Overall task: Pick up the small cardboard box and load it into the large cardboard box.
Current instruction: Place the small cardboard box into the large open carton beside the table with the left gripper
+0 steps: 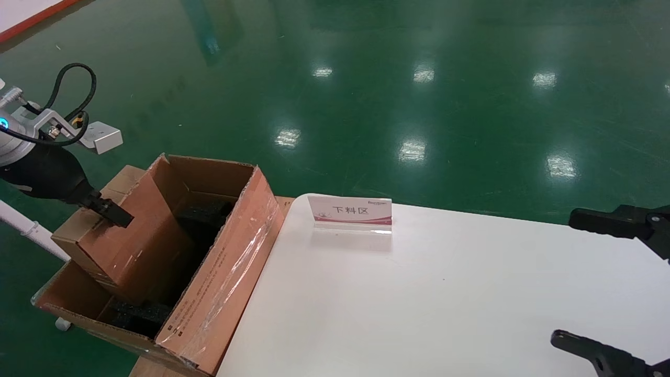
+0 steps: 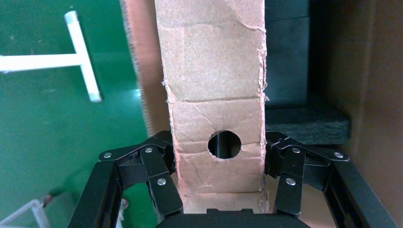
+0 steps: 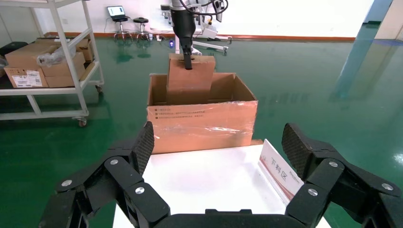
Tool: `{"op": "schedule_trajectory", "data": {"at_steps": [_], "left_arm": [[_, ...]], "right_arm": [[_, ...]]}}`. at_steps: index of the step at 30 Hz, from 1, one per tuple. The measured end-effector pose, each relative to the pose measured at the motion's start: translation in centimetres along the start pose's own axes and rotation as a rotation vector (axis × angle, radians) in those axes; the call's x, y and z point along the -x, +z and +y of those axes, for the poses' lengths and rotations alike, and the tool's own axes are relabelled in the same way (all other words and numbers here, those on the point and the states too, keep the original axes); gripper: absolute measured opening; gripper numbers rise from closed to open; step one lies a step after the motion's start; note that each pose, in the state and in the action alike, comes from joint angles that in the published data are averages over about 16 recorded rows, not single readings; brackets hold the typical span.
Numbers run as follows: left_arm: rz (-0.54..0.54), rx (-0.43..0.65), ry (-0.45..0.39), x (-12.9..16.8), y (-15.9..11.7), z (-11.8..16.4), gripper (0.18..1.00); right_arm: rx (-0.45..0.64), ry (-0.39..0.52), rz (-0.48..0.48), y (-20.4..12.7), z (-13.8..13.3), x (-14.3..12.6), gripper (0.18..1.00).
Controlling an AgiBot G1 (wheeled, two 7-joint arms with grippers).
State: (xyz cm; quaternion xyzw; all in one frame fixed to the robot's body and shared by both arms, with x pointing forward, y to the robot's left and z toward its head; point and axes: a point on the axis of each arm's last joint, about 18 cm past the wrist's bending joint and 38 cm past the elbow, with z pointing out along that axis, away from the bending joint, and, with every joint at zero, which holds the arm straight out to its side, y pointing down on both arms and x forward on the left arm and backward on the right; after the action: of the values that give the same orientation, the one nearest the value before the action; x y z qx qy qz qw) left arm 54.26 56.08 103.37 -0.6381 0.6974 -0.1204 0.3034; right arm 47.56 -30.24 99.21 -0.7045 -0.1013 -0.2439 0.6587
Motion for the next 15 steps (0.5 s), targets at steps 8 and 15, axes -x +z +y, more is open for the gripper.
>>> {"op": "schedule_trajectory", "data": {"at_steps": [8,15], "left_arm": [[-0.045,0.013,-0.015,0.3,1.0,0.2,0.221],[-0.069,0.013,-0.034,0.4,1.8,0.3,0.221]], "right_arm": [[0.0,0.0,0.0,0.0,0.0,0.0,1.001],[0.0,0.0,0.0,0.0,0.0,0.0,1.001]]}}
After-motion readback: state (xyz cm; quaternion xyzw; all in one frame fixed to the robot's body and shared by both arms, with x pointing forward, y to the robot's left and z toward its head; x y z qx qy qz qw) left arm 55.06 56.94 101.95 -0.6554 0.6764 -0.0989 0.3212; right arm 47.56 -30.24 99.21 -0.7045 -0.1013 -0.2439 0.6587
